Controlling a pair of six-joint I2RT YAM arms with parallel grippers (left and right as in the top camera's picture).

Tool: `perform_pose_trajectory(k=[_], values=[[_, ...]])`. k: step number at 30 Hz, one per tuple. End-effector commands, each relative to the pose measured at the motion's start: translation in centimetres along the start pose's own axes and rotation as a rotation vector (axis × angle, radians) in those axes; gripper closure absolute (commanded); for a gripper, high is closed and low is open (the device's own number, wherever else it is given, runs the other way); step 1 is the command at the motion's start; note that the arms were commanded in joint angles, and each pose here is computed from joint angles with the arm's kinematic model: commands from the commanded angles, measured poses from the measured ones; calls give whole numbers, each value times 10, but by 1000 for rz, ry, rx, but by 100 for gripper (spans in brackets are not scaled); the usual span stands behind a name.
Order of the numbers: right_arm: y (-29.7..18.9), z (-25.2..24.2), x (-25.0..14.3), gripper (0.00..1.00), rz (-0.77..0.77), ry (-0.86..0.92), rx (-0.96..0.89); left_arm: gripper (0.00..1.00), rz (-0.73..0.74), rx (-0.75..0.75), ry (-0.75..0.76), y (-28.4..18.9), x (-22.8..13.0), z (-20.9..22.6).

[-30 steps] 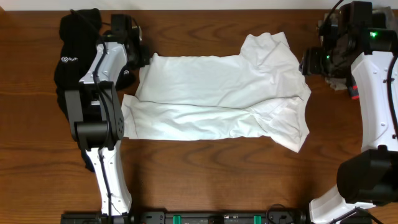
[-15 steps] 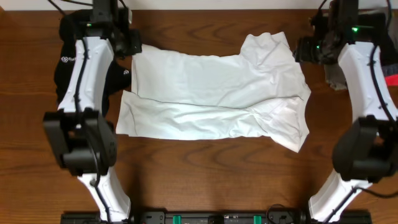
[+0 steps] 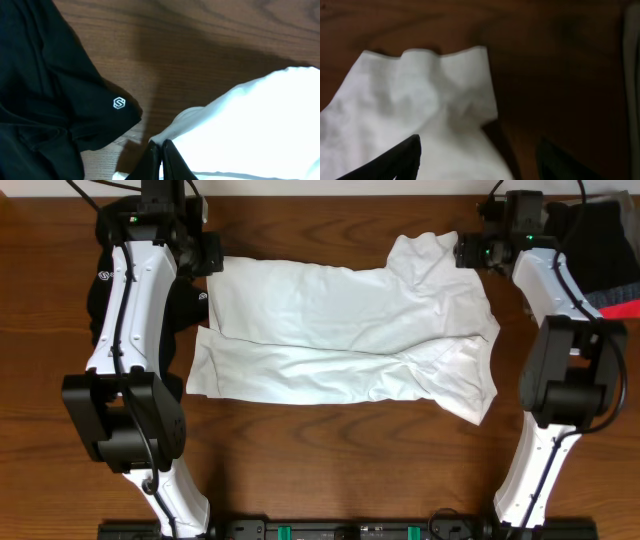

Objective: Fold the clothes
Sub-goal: 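Grasp the T-shirt's top corners with both grippers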

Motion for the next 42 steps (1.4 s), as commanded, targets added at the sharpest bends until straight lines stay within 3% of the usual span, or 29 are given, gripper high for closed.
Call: perform_pose_trajectory(k=[1,10,19,33,36,40,42], values=[[13,3,1,32,-28,-15,51,94,-25,30,4,-6,5,5],[35,9,-1,51,-74,7,164,94,-27,48,3,-3,5,7],[36,9,-1,47,-82,-60,158,94,-30,48,3,-3,6,7],[51,10,-18,57,-25,-53,179,94,-29,48,4,-3,5,7],[51,10,-18,67,-23,-52,179,94,-29,48,4,-3,6,7],[51,8,-18,92,-23,-40,177,94,-33,52,3,-3,6,8],[49,6,-17,93,-24,-15,175,94,-38,71,3,-3,7,9]])
Point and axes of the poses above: each gripper's point midway between its finger pads, its own y axis out along the fingers, its own z axis along the line the jaws close on, x = y × z, the point moved 9 cm from there along -y, back along the fingers, and after that the axes turned 1 degree about -y, right-handed, at the moved point
